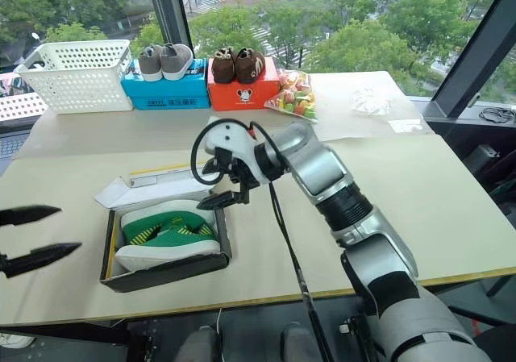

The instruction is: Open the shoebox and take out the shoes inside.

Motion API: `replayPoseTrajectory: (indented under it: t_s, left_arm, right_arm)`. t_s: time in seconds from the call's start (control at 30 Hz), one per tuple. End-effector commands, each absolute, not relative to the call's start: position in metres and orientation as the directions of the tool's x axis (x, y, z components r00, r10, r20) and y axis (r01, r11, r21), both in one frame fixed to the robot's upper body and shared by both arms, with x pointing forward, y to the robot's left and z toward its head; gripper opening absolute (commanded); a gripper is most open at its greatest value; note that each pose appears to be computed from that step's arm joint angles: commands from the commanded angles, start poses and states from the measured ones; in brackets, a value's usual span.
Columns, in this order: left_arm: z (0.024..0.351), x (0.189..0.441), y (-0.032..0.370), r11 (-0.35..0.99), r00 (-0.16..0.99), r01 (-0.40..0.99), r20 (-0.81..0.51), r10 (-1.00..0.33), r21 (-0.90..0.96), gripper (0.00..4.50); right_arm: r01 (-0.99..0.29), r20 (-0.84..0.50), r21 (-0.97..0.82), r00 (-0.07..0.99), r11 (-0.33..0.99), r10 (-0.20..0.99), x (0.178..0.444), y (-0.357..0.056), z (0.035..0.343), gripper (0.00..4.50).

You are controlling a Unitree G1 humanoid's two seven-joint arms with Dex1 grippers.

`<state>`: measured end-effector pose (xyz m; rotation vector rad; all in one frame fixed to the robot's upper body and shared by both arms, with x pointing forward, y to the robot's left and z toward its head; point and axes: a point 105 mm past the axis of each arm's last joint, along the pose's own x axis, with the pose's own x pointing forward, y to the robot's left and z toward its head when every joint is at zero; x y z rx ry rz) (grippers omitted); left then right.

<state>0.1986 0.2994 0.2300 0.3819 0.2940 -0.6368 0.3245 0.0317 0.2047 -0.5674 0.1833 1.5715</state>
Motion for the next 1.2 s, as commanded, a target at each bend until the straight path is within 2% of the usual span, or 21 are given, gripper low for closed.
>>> replayPoseTrajectory:
  t_s: [0.03, 0.1, 0.2, 0.33, 0.53, 0.67, 0.87, 1.13, 1.2]
  left_arm:
    - [0.235, 0.205, 0.294, 0.729, 0.779, 0.621, -0.331, -0.533, 0.288, 4.5]
    - [0.229, 0.213, 0.281, 0.708, 0.756, 0.651, -0.315, -0.573, 0.275, 4.5]
    - [0.22, 0.229, 0.26, 0.677, 0.723, 0.69, -0.305, -0.62, 0.257, 4.5]
    - [0.22, 0.239, 0.262, 0.676, 0.727, 0.685, -0.31, -0.613, 0.269, 4.5]
    - [0.222, 0.238, 0.274, 0.68, 0.735, 0.675, -0.339, -0.587, 0.288, 4.5]
    - [0.224, 0.236, 0.273, 0.682, 0.739, 0.672, -0.33, -0.588, 0.289, 4.5]
    - [0.225, 0.238, 0.267, 0.675, 0.736, 0.677, -0.312, -0.601, 0.295, 4.5]
    - [0.227, 0.244, 0.263, 0.669, 0.733, 0.68, -0.298, -0.611, 0.301, 4.5]
    - [0.227, 0.245, 0.262, 0.667, 0.732, 0.681, -0.297, -0.613, 0.301, 4.5]
  right_arm:
    - [-0.962, -0.387, -0.27, 0.071, -0.039, 0.919, 0.333, 0.039, 0.212, 4.49]
    - [-0.961, -0.334, -0.277, 0.107, 0.011, 0.937, 0.34, 0.046, 0.213, 4.49]
    - [-0.971, -0.313, -0.241, 0.088, 0.011, 0.946, 0.337, 0.058, 0.209, 4.49]
    - [-0.973, -0.32, -0.229, 0.066, -0.009, 0.945, 0.333, 0.068, 0.207, 4.49]
    - [-0.971, -0.366, -0.222, 0.001, -0.086, 0.931, 0.319, 0.07, 0.202, 4.49]
    - [-0.974, -0.408, -0.198, -0.023, -0.113, 0.913, 0.313, 0.069, 0.189, 4.49]
    - [-0.985, -0.428, -0.145, -0.019, -0.089, 0.903, 0.317, 0.068, 0.172, 4.49]
    - [-0.994, -0.459, -0.113, 0.051, -0.002, 0.887, 0.34, 0.052, 0.156, 4.49]
    - [-0.994, -0.466, -0.107, 0.054, 0.005, 0.883, 0.341, 0.051, 0.152, 3.99]
